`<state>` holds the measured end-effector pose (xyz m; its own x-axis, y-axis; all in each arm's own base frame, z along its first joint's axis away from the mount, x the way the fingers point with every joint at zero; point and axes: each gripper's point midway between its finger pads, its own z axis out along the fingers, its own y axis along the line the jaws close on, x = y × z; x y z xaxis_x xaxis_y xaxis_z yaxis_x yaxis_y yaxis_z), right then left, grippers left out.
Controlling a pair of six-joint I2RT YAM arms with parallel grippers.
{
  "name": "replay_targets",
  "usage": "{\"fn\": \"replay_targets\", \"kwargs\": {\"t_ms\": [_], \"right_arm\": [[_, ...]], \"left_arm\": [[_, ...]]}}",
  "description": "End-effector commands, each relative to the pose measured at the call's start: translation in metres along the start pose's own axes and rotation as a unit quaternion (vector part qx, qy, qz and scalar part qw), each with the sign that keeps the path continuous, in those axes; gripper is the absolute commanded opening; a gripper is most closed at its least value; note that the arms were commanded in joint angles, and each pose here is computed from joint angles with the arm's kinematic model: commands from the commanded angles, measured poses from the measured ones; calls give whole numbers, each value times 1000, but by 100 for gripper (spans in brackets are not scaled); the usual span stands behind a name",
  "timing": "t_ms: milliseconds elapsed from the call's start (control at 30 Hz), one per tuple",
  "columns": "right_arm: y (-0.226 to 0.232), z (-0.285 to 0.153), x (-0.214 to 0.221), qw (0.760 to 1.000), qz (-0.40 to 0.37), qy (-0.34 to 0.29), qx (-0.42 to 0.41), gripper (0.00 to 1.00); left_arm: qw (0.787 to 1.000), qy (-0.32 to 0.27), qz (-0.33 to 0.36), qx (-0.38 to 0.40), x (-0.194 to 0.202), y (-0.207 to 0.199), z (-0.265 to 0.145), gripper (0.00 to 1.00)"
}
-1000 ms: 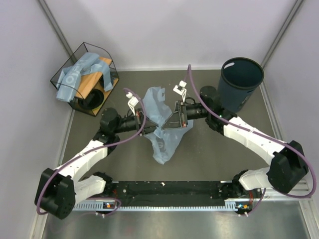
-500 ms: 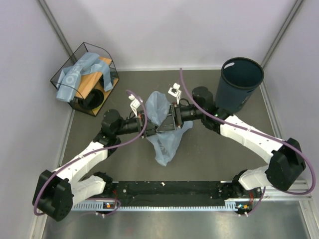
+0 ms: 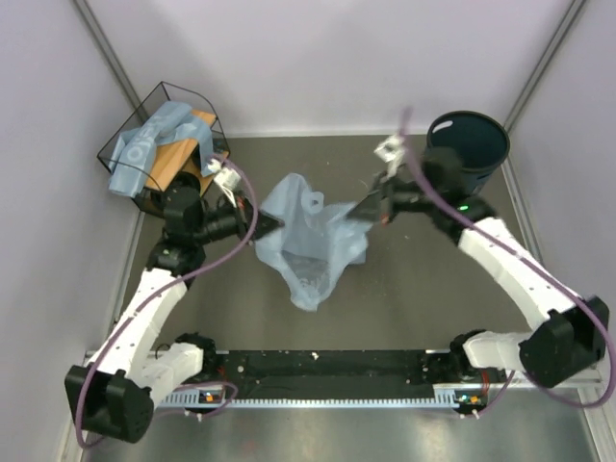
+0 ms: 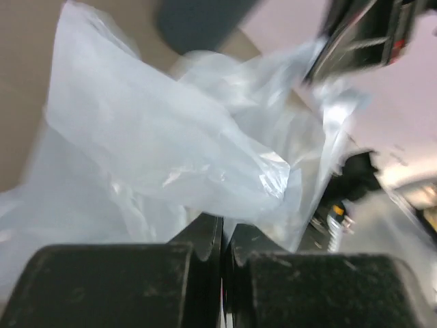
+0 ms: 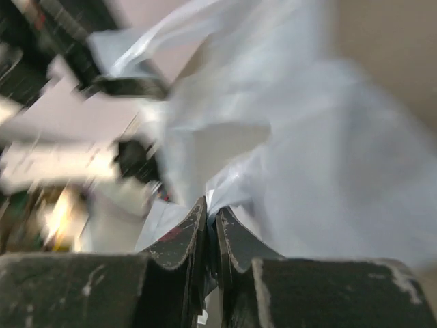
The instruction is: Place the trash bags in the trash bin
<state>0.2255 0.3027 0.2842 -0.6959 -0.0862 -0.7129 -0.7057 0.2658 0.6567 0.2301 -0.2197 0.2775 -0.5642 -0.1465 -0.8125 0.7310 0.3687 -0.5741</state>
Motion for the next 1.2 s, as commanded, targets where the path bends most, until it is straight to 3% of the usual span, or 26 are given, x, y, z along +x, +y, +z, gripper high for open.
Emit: {"fn": "replay_targets", "kwargs": {"t_ms": [0,67,100,133,167,200,233,267,300,333,367,433,467,500,533,567,600,633,667,700,767,800,867,967,1100,1167], "right_arm": [[-55,-75,-46,986,29,-85,137,0],[-65,-86,-119,981,6,-127,146,0],[-59,-92,-149,979,-13,-144,142,0],[-13,-114,-214,967,-92,-198,130,0],[4,-125,-243,959,-123,-220,128,0],[-3,-121,-262,960,-124,-219,123,0],[68,-149,-298,934,-215,-268,99,0],[93,-156,-305,927,-235,-281,81,0],[132,-167,-307,911,-280,-296,57,0],[145,-169,-301,909,-292,-294,46,0],[161,-167,-288,900,-326,-286,40,0],[159,-156,-242,899,-346,-265,47,0],[139,-147,-224,884,-389,-246,75,0],[118,-129,-204,890,-378,-233,102,0],[63,-104,-150,924,-322,-167,120,0],[30,-91,-120,931,-317,-123,135,0],[-28,-69,-58,952,-254,-50,161,0],[-50,-62,-22,959,-231,-8,166,0],[-70,-59,13,958,-221,39,177,0],[-98,-57,66,960,-182,94,193,0],[-104,-60,105,962,-146,133,188,0],[-102,-60,117,963,-133,146,181,0],[-91,-59,112,967,-137,140,166,0],[-68,-53,57,969,-175,94,149,0],[-68,-33,-35,956,-237,52,163,0],[-79,-21,-57,953,-252,49,164,0]], "left_arm": [[988,61,61,-129,-24,61,-13,0],[986,74,82,-122,-58,63,-2,0],[985,46,126,-111,-122,57,15,0],[983,32,154,-91,-154,46,22,0],[980,10,181,-83,-190,33,26,0],[964,-53,252,-63,-261,-5,26,0],[956,-86,277,-41,-290,-33,22,0],[930,-142,338,-17,-327,-86,4,0],[897,-193,397,12,-349,-124,-9,0],[883,-213,417,36,-352,-151,-20,0],[891,-197,406,49,-335,-132,-8,0],[826,-264,493,68,-318,-189,-46,0],[864,-221,450,47,-276,-130,-20,0],[861,-209,461,47,-250,-136,-25,0],[892,-127,434,15,-204,-89,-10,0],[925,-49,377,-4,-141,-33,5,0],[939,7,344,-12,-95,-7,5,0],[935,61,349,-23,-53,22,2,0],[950,156,268,-32,31,55,-9,0],[945,206,249,-52,66,71,-19,0],[938,287,188,-37,131,75,-44,0],[926,287,240,-41,130,77,-44,0],[939,245,232,-73,107,74,-39,0],[945,190,262,-53,53,51,-24,0],[943,179,261,-106,-1,83,-7,0],[935,162,281,-142,-28,102,-5,0]]}}
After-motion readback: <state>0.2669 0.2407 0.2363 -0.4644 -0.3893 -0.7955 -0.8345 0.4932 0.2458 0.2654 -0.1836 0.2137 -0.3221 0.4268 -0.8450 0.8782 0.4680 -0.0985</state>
